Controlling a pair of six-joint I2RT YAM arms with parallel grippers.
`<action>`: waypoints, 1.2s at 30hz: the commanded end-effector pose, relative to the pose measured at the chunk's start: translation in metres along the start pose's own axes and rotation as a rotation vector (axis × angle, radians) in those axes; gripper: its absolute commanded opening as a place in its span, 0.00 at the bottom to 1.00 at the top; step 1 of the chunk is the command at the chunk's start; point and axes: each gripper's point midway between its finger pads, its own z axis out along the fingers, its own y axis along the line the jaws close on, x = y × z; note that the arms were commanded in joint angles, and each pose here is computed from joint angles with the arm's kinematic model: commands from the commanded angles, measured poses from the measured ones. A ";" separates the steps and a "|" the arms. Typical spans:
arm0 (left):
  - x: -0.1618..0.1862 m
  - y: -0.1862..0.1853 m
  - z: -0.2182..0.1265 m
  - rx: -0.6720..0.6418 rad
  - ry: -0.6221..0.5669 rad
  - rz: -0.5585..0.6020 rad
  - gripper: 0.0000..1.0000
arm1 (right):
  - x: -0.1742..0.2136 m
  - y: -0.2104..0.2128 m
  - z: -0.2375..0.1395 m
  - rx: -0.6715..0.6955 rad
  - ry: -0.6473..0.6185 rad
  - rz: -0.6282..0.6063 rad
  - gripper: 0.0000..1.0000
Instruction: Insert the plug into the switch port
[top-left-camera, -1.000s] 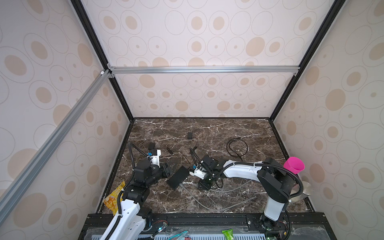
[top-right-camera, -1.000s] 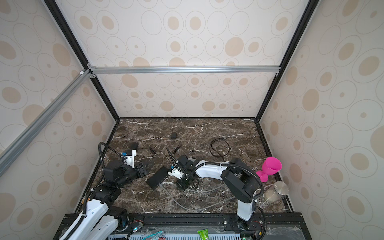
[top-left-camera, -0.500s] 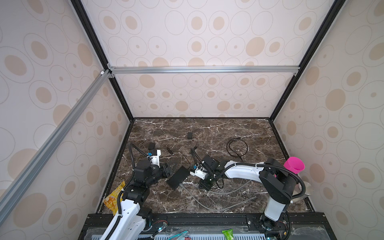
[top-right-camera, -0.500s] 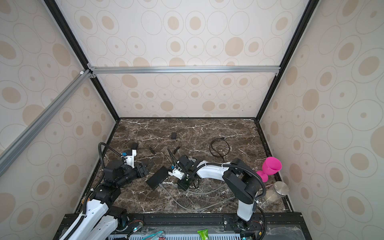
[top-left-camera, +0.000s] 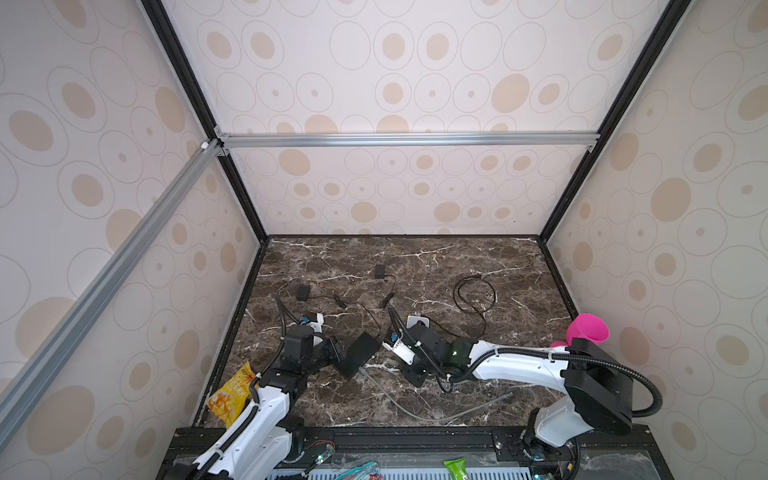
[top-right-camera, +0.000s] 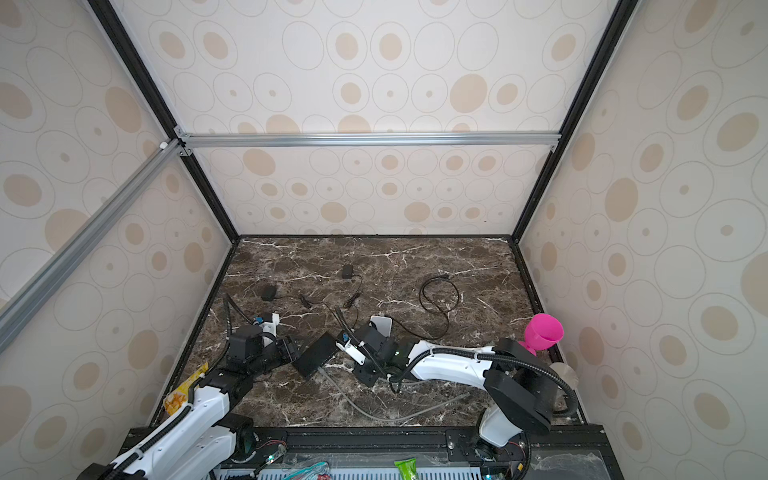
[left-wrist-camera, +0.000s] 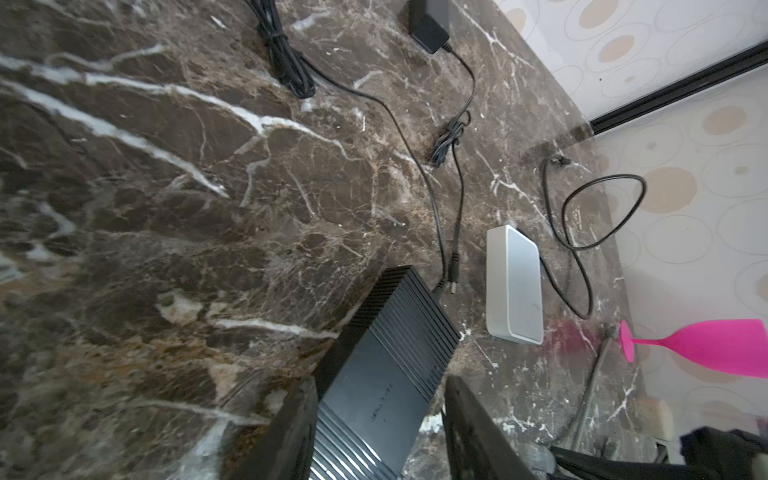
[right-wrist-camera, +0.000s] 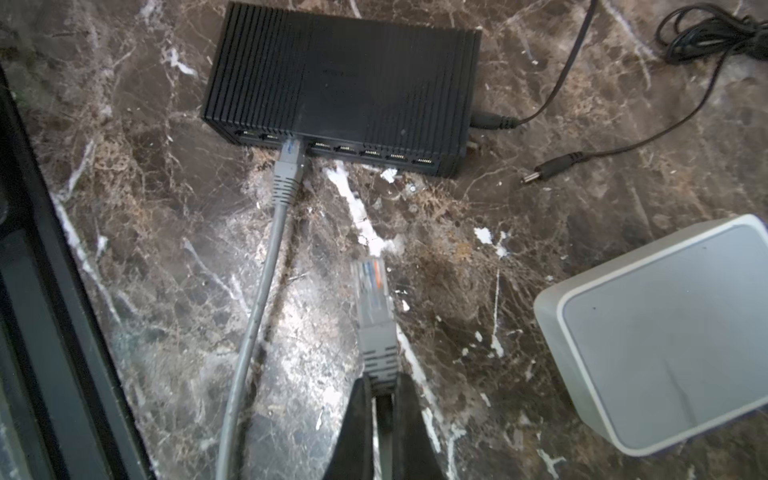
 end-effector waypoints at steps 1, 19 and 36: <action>-0.016 -0.003 0.006 0.002 -0.061 0.085 0.49 | -0.003 -0.016 0.007 0.131 -0.046 0.069 0.00; 0.005 -0.004 0.031 0.053 0.028 0.163 0.37 | -0.025 0.023 0.055 0.049 -0.037 0.126 0.00; 0.028 0.001 0.042 0.017 0.110 0.143 0.36 | -0.032 0.024 0.064 0.055 -0.034 0.140 0.00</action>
